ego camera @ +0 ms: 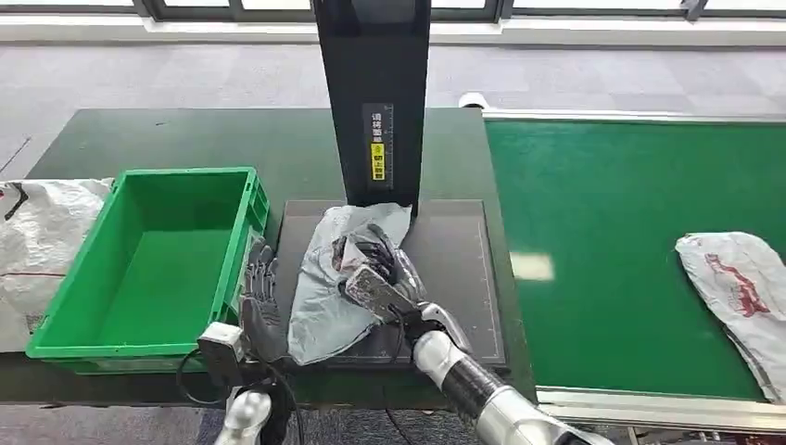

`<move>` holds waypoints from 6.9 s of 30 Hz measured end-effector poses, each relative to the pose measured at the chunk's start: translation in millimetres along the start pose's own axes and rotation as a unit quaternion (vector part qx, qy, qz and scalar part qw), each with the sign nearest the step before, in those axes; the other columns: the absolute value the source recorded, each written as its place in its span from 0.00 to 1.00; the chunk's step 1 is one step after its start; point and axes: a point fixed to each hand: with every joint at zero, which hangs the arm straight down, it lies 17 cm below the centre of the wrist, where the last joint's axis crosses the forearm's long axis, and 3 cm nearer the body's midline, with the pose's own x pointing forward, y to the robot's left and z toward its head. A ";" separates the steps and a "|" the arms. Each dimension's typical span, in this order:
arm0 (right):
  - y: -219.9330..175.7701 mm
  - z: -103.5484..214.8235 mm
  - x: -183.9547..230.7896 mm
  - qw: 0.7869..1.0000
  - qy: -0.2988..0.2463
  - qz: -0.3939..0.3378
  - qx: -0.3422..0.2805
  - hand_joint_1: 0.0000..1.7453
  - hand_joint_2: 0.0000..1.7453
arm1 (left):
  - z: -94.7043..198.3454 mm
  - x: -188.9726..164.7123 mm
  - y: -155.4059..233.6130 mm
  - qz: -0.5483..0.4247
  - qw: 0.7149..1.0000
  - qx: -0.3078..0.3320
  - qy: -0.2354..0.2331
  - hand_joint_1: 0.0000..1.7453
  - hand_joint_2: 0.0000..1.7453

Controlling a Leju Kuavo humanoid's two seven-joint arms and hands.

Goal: Moved the parcel from conveyor to table for the left to box.

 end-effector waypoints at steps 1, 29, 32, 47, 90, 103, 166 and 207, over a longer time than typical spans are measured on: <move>2.7 9.1 -5.4 1.000 0.001 0.020 0.009 0.00 0.00 | 2.7 1.1 -0.1 -0.006 1.000 -0.003 -0.002 0.00 0.00; -173.8 220.2 60.5 0.937 -0.005 0.191 -0.293 0.00 1.00 | 24.0 36.4 -14.3 -0.158 0.984 -0.083 -0.027 0.00 0.00; -193.1 233.4 92.5 0.919 -0.070 0.182 -0.342 0.00 1.00 | 25.6 19.7 -36.5 -0.202 0.971 -0.129 -0.016 0.00 1.00; -203.0 255.3 169.4 0.866 -0.212 0.198 -0.408 0.00 1.00 | 17.2 -100.0 -117.8 -0.544 0.790 -0.282 0.002 0.00 1.00; -200.9 256.8 181.2 0.861 -0.238 0.193 -0.406 0.00 1.00 | 9.8 -103.0 -129.7 -0.541 0.794 -0.279 -0.003 1.00 1.00; -205.7 283.7 176.0 0.858 -0.220 0.164 -0.435 0.00 1.00 | -97.1 124.1 -21.1 -0.544 0.801 0.022 -0.249 1.00 1.00; -194.0 273.4 179.2 0.879 -0.242 0.136 -0.388 0.00 1.00 | -158.9 -32.6 203.7 -0.625 0.776 0.065 0.058 1.00 1.00; -197.1 271.8 169.2 0.878 -0.215 0.145 -0.402 0.00 1.00 | -59.2 31.0 163.2 -0.384 0.907 0.175 -0.003 0.00 0.00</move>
